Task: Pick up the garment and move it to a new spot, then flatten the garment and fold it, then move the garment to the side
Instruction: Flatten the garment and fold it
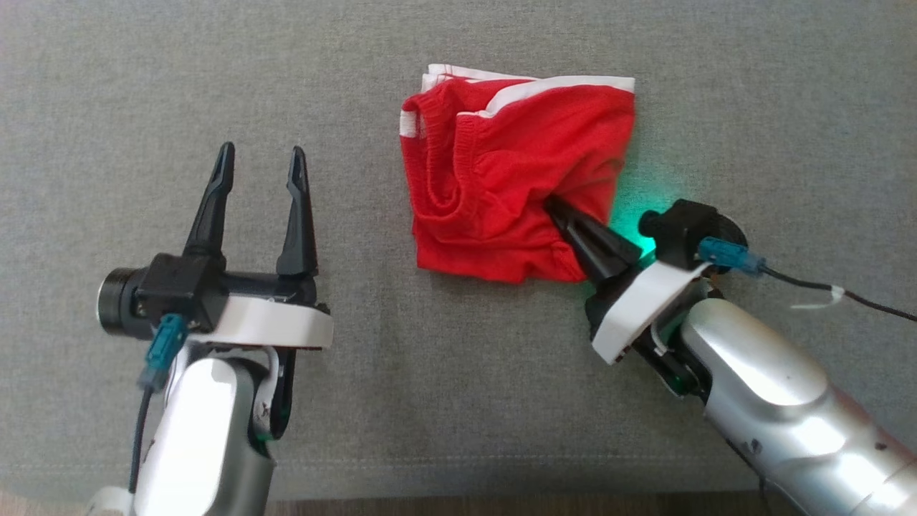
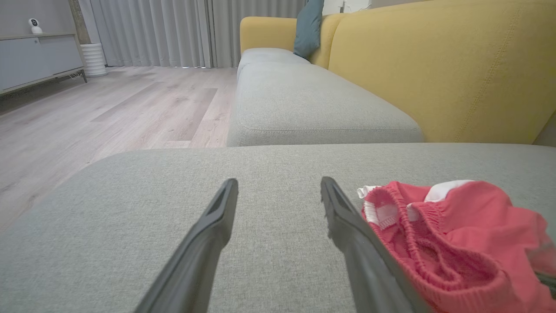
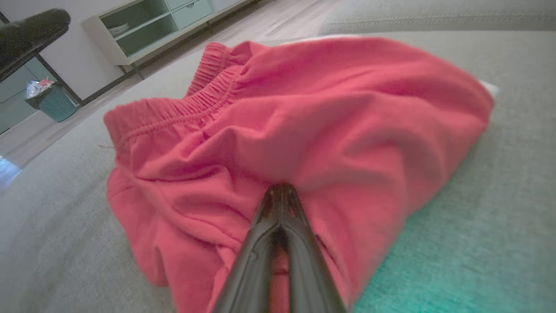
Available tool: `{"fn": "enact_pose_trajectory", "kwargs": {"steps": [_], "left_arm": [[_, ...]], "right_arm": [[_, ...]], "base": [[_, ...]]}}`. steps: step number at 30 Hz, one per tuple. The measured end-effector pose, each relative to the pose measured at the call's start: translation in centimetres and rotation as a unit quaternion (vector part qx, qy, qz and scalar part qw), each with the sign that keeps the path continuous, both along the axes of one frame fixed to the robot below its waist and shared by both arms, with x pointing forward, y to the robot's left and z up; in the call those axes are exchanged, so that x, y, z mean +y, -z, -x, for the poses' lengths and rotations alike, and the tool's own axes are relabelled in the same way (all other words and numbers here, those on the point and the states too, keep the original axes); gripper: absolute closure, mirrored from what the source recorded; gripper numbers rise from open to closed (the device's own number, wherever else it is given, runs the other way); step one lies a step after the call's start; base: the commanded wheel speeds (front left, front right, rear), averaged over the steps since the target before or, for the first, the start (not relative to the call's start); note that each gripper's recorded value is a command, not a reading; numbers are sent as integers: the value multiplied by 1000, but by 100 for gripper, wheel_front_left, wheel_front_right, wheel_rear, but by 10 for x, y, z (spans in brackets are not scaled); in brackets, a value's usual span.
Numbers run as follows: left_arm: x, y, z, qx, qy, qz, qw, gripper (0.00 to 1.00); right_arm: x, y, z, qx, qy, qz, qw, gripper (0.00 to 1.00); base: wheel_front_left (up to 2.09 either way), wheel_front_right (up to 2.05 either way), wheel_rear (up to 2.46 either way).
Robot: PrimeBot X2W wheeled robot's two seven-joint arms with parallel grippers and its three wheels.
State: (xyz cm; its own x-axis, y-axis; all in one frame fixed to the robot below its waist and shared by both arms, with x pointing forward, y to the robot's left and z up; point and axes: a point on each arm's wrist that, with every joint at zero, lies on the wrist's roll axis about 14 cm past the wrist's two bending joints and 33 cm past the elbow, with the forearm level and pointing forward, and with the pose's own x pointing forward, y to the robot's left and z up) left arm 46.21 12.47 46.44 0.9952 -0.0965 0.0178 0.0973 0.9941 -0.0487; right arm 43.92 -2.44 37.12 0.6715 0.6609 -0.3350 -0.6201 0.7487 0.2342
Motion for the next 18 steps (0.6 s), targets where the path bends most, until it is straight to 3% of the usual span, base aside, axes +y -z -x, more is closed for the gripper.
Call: {"fn": "enact_pose_trajectory", "kwargs": {"steps": [18], "left_arm": [[-7,-4,0,-5,9,6,1000,0]], "right_arm": [[-3,10,27,94,-12,-20,995,100]], "base": [[0,0,0]]}}
